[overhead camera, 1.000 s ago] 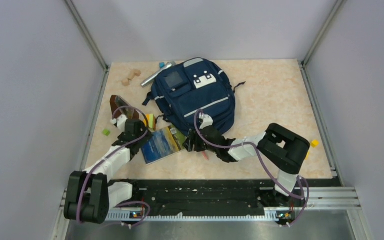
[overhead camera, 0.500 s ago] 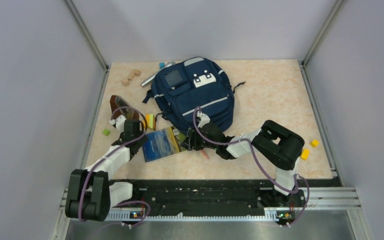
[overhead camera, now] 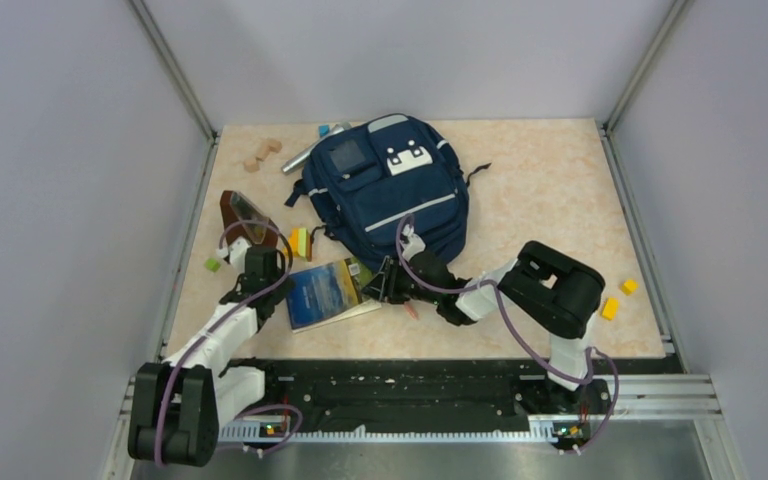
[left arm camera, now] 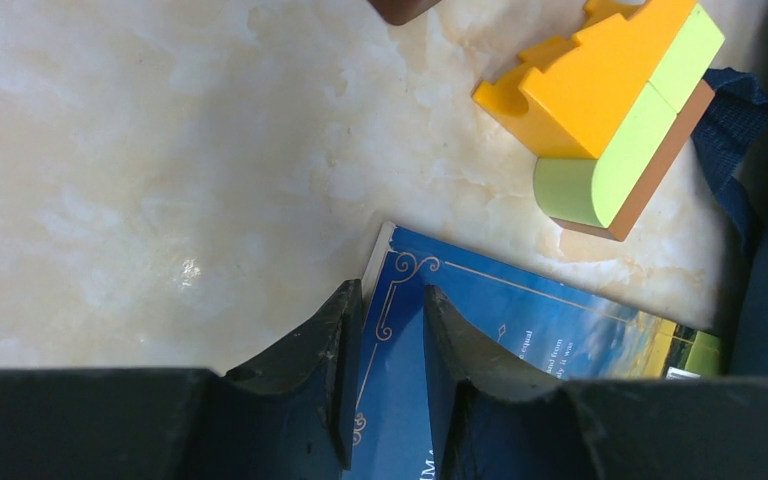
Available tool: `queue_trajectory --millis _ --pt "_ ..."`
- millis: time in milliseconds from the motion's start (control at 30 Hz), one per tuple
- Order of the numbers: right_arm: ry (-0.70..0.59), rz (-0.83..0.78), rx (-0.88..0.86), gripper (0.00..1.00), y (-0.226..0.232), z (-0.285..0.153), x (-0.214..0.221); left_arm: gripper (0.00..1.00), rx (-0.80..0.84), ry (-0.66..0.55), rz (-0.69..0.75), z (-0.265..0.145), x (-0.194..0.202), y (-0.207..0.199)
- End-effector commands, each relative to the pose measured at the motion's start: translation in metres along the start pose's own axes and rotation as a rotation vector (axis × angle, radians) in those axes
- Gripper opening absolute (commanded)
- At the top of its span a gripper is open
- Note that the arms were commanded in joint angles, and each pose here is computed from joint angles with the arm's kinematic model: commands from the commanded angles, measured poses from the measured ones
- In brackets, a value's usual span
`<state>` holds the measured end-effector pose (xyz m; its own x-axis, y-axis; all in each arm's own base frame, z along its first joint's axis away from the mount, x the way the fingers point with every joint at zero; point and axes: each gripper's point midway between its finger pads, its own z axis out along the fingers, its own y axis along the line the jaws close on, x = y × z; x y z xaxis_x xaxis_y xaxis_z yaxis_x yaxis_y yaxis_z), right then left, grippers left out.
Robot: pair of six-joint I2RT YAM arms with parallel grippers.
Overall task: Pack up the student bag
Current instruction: Pick up the book from the center of the board.
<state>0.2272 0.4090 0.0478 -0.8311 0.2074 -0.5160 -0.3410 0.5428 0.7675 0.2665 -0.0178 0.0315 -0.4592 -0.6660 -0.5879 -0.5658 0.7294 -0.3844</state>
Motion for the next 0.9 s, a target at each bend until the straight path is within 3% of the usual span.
queue_trajectory --millis 0,200,300,433,500,600,867 --pt "-0.055 0.006 -0.194 0.35 0.052 0.011 -0.016 0.32 0.133 0.071 -0.04 -0.01 0.014 -0.025" --pt "-0.037 0.008 -0.232 0.39 0.057 0.019 -0.012 0.31 0.139 0.059 -0.045 -0.016 0.012 -0.023" --pt "-0.048 -0.006 -0.246 0.19 0.062 0.014 -0.015 0.33 0.142 0.036 -0.049 -0.021 0.008 -0.023" --pt "-0.058 -0.007 -0.279 0.01 0.072 -0.001 -0.017 0.5 0.147 -0.015 -0.042 -0.033 -0.005 -0.023" --pt "-0.059 -0.006 -0.301 0.0 0.079 -0.013 -0.017 0.61 0.154 -0.053 -0.021 -0.042 -0.016 -0.024" --pt "-0.053 -0.014 -0.337 0.0 0.092 -0.036 -0.012 0.68 0.146 -0.112 0.021 -0.057 -0.034 -0.025" --pt "0.002 -0.13 -0.417 0.0 0.134 -0.086 0.002 0.7 0.244 -0.274 0.168 -0.102 -0.079 -0.044"
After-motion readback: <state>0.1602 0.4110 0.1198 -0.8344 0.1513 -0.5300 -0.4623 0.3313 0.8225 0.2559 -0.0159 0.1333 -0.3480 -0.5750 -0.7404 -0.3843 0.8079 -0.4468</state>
